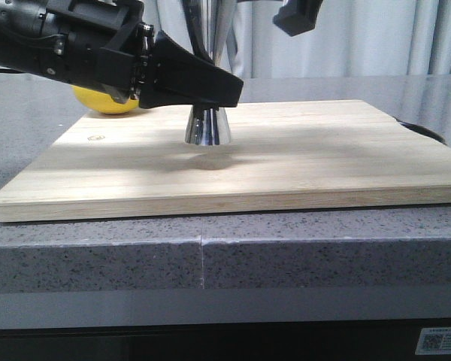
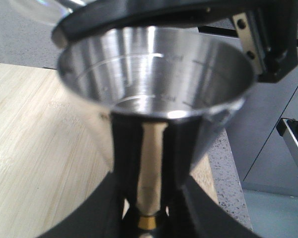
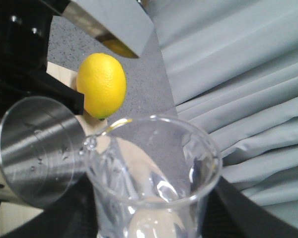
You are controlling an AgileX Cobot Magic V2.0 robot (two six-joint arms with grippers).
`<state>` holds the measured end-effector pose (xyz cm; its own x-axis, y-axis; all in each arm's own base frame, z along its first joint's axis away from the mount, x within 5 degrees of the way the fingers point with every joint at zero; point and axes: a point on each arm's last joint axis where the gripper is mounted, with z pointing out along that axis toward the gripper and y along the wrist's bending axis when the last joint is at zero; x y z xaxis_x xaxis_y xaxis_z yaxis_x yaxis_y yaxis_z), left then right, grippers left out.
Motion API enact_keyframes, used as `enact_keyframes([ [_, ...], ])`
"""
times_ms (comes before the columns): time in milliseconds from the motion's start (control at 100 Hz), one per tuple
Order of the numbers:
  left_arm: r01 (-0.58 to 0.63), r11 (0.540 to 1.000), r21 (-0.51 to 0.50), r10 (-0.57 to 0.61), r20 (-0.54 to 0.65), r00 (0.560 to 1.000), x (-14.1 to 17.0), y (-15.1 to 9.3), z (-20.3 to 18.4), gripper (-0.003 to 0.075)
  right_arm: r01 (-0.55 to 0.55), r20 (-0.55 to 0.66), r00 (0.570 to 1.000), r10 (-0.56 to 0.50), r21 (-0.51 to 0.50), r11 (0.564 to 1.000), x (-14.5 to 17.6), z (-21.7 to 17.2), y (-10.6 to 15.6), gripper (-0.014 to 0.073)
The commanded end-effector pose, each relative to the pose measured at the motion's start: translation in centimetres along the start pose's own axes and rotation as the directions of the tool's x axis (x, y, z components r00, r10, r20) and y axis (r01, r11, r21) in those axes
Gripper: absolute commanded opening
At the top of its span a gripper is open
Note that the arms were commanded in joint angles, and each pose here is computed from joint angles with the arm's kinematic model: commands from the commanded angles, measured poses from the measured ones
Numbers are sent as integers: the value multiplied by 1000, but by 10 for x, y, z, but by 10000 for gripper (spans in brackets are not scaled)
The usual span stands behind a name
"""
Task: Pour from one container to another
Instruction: 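Tilt the beaker with the right gripper to pour into the jigger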
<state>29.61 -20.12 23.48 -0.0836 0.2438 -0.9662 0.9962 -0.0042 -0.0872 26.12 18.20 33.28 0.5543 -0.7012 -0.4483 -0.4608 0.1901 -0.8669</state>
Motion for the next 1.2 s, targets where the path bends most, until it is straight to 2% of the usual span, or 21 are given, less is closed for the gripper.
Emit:
enact_keyframes([
  [0,-54,997,61,45,137,990,-35,-14,-5,-19,16,57,998,-20,71,997,-14,-13,-21,173],
  [560,-58,996,65,49,128,991,-34,-14,-5,-19,39,49,998,-43,67,997,-14,-13,-20,173],
  [820,-59,996,66,50,126,991,-34,-14,-5,-19,59,46,997,-64,105,993,-19,-14,-33,173],
  [1190,-59,996,66,50,126,991,-34,-14,-5,-19,101,34,994,-105,101,990,-18,-14,-34,173],
])
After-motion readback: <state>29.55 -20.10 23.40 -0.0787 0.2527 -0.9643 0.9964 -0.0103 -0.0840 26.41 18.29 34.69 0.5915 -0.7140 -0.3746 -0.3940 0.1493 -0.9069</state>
